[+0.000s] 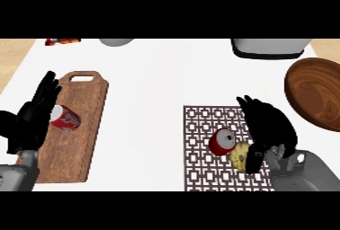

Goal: Pick the squash from the placemat and place it in the bowl

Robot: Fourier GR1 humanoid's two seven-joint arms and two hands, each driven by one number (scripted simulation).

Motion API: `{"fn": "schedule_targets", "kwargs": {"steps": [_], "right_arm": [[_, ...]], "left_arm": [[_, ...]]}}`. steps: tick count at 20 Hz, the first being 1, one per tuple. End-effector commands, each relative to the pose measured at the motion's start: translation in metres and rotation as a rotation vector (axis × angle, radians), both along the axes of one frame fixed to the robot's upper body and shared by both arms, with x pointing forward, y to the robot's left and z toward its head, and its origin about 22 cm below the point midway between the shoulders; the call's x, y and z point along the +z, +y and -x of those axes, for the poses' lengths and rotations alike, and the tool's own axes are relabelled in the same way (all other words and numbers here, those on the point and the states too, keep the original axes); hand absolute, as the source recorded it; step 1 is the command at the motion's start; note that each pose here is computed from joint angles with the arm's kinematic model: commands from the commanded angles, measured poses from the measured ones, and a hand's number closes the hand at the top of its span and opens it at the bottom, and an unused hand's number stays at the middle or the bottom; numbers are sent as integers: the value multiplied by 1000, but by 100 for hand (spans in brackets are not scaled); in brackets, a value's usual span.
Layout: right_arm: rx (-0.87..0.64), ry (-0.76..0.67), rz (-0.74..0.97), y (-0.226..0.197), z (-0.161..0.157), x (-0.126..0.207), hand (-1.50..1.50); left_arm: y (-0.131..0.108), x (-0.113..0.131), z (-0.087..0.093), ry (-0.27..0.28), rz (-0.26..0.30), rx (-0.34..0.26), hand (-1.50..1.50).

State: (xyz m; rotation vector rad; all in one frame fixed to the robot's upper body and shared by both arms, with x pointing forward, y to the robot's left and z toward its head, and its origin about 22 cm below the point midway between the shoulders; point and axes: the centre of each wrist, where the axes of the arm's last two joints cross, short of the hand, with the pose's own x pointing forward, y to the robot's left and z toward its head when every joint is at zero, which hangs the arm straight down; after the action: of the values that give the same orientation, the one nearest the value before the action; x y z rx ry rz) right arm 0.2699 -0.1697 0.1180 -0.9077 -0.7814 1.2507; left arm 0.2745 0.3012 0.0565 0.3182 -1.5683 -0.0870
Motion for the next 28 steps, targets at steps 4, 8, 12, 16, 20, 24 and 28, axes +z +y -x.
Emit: {"fn": "schedule_targets", "kwargs": {"steps": [4, 8, 12, 16, 20, 24, 28], "right_arm": [[-101, 179, 194, 9, -27, -11, -150], [-54, 66, 258, 28, -12, -9, -150], [-24, 36, 304, 8, -8, -26, -150], [-46, 47, 277, 35, 6, -41, -150], [-79, 139, 265, 18, -4, -52, -150], [-88, 124, 277, 17, 10, -67, -150], [-71, 132, 277, 15, 10, -92, -150]], "left_arm": [[6, 6, -13, 7, -2, 11, 0], [-10, 6, -9, -14, 3, 8, 0], [8, -2, 5, -8, -11, 20, 0], [-8, 1, 12, -8, 4, 9, 0], [-6, -14, 13, -3, 21, 21, 0], [-3, -5, 5, 11, 10, 20, 0], [4, -17, 6, 6, 14, 16, 0]]}}
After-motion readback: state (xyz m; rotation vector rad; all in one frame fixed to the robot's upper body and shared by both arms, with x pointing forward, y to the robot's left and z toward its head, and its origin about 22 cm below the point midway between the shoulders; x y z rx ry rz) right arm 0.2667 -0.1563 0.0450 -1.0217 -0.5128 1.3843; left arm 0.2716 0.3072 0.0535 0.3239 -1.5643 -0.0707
